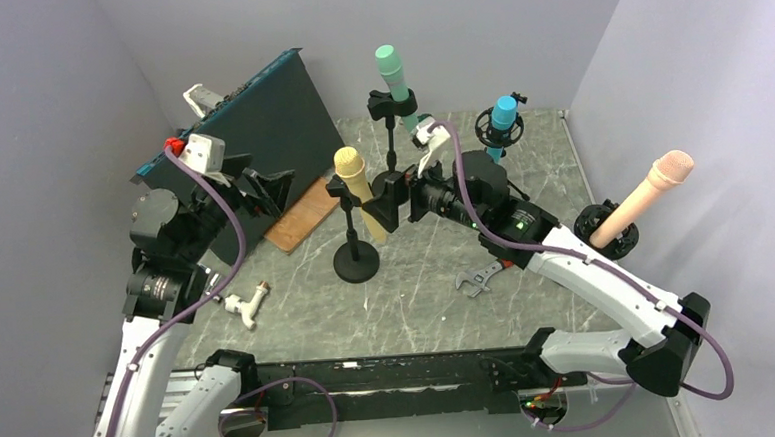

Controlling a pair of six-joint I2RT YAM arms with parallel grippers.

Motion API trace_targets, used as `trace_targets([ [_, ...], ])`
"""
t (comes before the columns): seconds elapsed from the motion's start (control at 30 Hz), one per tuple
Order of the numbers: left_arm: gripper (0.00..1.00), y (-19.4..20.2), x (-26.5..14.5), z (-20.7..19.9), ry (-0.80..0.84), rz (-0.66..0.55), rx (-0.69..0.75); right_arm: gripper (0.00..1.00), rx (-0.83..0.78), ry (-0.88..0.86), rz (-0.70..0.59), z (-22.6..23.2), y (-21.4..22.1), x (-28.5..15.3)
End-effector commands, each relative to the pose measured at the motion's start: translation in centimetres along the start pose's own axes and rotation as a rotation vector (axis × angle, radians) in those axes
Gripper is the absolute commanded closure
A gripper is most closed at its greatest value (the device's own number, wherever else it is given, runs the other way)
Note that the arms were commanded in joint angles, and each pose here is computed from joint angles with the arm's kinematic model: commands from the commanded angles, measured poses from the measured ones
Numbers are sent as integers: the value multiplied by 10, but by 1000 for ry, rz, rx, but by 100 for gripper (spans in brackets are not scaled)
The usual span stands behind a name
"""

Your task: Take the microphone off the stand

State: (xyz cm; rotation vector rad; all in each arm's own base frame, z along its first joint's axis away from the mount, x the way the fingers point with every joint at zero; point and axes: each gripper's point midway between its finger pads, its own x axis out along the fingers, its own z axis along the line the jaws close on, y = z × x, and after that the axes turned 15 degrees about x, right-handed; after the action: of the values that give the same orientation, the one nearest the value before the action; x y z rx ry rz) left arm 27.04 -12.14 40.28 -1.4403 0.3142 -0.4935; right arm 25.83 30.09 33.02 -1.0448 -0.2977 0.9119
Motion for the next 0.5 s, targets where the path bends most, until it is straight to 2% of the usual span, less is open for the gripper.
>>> trace_targets([
  [0.0, 1, -8, 4, -4, 32, -41, 1, 0, -59, -73, -162, 46, -47, -11],
  [0.13, 1, -3, 7, -6, 42, -31, -17, 1, -88, -25, -193, 58, -50, -7],
  [0.3, 1, 8, 13, 1, 14, 6, -32, 8, -126, 123, -239, 58, -58, 2],
  [0.47, 1, 17, 20, 1, 20, 32, -50, 9, -167, 190, -266, 61, -61, 10],
])
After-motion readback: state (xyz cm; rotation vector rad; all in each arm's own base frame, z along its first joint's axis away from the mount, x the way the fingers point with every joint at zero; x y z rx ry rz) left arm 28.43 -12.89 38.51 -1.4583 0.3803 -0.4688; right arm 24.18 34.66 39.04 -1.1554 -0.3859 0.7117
